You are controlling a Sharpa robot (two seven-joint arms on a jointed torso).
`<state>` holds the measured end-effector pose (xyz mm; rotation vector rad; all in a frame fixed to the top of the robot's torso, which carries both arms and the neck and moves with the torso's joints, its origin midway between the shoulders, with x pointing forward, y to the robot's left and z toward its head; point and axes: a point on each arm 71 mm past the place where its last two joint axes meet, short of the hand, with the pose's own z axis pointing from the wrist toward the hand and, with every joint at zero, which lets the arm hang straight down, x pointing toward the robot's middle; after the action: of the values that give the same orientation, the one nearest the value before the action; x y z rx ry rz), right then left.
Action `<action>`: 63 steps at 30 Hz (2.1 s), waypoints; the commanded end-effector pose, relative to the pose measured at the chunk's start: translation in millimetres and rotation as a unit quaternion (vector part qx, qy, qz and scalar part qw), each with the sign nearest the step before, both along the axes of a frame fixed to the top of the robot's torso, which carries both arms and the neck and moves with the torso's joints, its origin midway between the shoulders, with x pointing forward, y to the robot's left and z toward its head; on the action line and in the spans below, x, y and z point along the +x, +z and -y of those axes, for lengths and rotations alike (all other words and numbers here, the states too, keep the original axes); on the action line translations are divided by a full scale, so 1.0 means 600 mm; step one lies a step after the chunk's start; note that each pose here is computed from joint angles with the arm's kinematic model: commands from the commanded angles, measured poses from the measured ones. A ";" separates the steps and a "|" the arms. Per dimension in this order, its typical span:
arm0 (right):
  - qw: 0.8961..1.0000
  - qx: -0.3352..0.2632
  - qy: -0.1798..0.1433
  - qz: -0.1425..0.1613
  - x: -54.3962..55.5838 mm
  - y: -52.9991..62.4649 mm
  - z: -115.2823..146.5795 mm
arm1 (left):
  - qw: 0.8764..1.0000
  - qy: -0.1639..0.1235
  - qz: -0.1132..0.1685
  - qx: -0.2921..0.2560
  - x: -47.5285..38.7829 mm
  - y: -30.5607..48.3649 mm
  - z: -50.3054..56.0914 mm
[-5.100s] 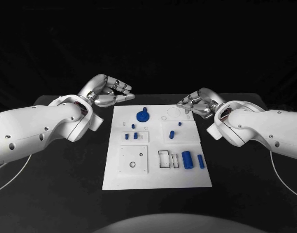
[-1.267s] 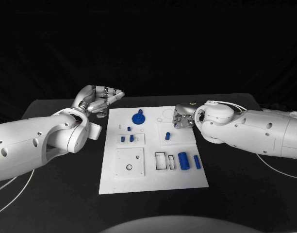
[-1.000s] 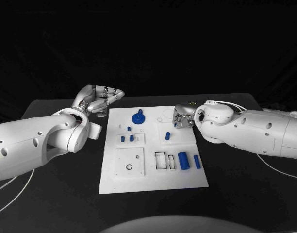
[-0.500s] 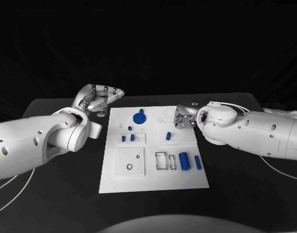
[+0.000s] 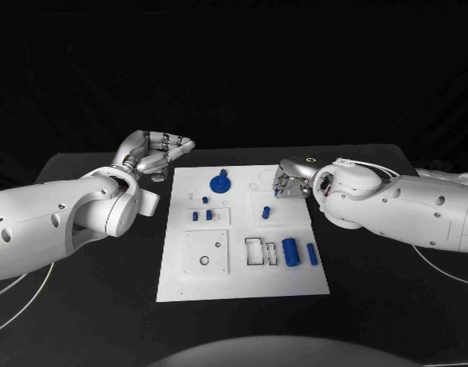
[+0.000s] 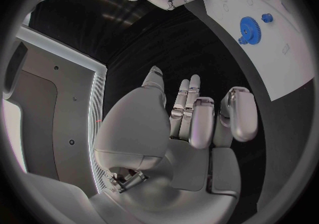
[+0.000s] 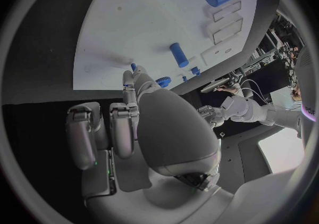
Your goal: Assemble the parts on the task board
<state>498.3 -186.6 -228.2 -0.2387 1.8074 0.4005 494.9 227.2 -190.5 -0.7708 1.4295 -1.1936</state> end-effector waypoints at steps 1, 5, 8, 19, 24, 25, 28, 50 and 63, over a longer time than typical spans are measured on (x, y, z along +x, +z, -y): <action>1.000 0.020 0.008 0.020 -0.002 0.009 -0.004 | 1.000 -0.003 -0.001 -0.003 0.000 0.001 0.002; 0.999 0.022 0.011 0.027 -0.003 0.017 -0.005 | 1.000 -0.004 -0.001 -0.003 0.001 0.001 0.002; 0.999 0.023 0.013 0.031 -0.004 0.023 -0.005 | 1.000 -0.003 -0.002 -0.003 0.001 0.000 0.002; 0.998 0.034 0.030 0.050 -0.012 0.059 -0.016 | 1.000 -0.002 -0.002 -0.001 0.005 0.000 0.002; 0.996 0.047 0.050 0.053 -0.023 0.077 -0.036 | 1.000 -0.002 -0.001 0.000 0.009 -0.001 0.005; 0.996 0.049 0.055 0.053 -0.025 0.079 -0.041 | 1.000 -0.003 -0.001 0.000 0.009 -0.002 0.005; 0.994 0.057 0.074 0.047 -0.035 0.083 -0.062 | 1.000 -0.004 -0.001 0.001 0.012 -0.002 0.009; 0.985 0.056 0.164 -0.018 -0.091 0.059 -0.162 | 1.000 -0.005 0.002 0.008 0.037 -0.010 0.023; 0.981 0.055 0.181 -0.054 -0.114 0.016 -0.189 | 1.000 0.000 0.005 0.013 0.042 -0.010 0.015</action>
<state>431.6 -75.0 -215.4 -0.4474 1.8204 0.7779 520.3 220.1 -197.2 -0.7558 1.4279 -1.1563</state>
